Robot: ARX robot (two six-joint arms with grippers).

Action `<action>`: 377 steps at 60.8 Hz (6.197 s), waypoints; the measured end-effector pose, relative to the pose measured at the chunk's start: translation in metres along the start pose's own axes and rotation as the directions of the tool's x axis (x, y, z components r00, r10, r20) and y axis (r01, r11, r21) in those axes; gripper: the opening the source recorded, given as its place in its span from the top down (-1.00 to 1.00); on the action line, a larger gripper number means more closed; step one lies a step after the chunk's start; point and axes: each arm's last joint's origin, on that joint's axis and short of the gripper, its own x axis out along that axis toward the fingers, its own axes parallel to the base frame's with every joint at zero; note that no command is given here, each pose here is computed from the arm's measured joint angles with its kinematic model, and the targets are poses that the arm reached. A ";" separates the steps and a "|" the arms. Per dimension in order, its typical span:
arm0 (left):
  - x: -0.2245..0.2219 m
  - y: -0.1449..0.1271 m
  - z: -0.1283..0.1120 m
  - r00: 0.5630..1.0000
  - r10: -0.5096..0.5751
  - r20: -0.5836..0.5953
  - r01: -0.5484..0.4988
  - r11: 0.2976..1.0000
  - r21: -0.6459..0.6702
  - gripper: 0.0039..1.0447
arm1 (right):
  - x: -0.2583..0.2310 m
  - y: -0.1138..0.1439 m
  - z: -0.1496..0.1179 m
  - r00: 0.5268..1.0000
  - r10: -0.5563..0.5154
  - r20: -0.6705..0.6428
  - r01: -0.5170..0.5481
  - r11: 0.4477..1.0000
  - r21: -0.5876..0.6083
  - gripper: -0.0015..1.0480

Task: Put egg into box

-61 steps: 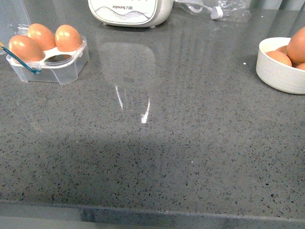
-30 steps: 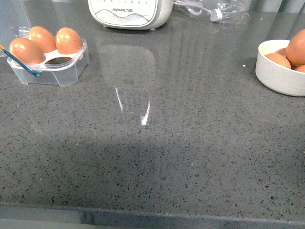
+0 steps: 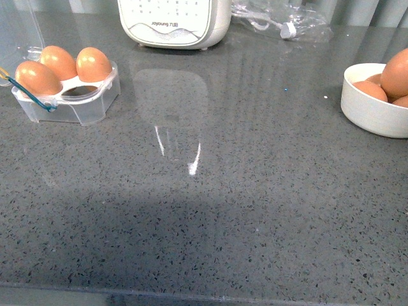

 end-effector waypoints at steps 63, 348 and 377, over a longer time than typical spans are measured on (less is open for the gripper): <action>0.000 0.000 0.000 1.000 0.000 0.000 0.000 1.000 0.000 -0.87 | 0.090 0.027 -0.042 0.927 0.127 -0.353 -0.142 0.990 -0.016 -0.86; 0.000 0.000 0.000 1.000 0.000 0.000 0.000 1.000 0.000 -0.87 | -0.027 0.010 0.015 0.998 0.069 0.008 -0.069 0.991 0.119 -0.86; 0.000 0.000 0.000 1.000 0.000 0.000 0.000 1.000 0.000 -0.87 | -0.071 0.017 -0.042 0.997 -0.041 0.060 0.039 0.999 0.029 0.39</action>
